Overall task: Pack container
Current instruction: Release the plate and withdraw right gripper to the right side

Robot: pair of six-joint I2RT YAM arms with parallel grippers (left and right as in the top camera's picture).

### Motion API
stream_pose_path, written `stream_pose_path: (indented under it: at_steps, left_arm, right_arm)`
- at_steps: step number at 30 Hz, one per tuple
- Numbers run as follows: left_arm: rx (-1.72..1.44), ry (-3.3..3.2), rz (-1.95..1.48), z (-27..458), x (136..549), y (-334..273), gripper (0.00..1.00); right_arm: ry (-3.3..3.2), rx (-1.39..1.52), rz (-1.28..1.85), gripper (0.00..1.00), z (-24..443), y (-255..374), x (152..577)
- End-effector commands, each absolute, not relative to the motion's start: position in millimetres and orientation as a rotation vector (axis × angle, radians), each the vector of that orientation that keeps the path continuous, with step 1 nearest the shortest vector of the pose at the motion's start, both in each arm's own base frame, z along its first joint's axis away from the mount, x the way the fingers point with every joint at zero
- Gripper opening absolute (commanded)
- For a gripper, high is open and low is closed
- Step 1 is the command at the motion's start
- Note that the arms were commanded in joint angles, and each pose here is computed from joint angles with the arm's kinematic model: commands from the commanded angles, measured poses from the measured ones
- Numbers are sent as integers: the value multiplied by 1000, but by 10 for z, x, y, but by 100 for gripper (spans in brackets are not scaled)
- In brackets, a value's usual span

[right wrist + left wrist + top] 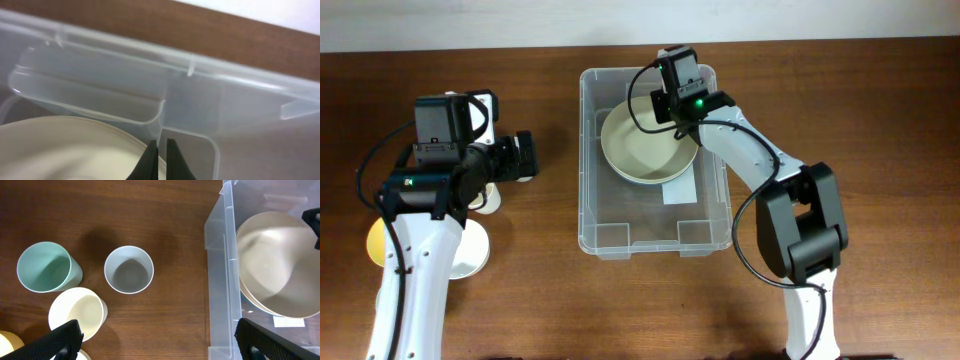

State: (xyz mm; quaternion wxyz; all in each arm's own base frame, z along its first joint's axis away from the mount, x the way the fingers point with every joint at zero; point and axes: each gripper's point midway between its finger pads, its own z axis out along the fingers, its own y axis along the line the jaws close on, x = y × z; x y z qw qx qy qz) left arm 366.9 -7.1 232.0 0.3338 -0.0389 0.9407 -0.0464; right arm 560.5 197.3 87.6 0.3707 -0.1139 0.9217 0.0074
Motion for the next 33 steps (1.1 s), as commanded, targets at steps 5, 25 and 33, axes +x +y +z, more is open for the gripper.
stream_pose_path:
  at_steps: [5,25,33]
  left_arm:
    - [-78,2439,-93,2386,3712,-55,100]
    - [-78,2441,-93,2382,3707,-55,100]
    - [-78,2427,-93,2386,3767,-56,96]
  right_arm:
    - [2353,-284,29,4,920,1976,5631]
    - [2422,278,30,99,2995,440,4284]
    - [2751,640,153,99,2426,-298,3572]
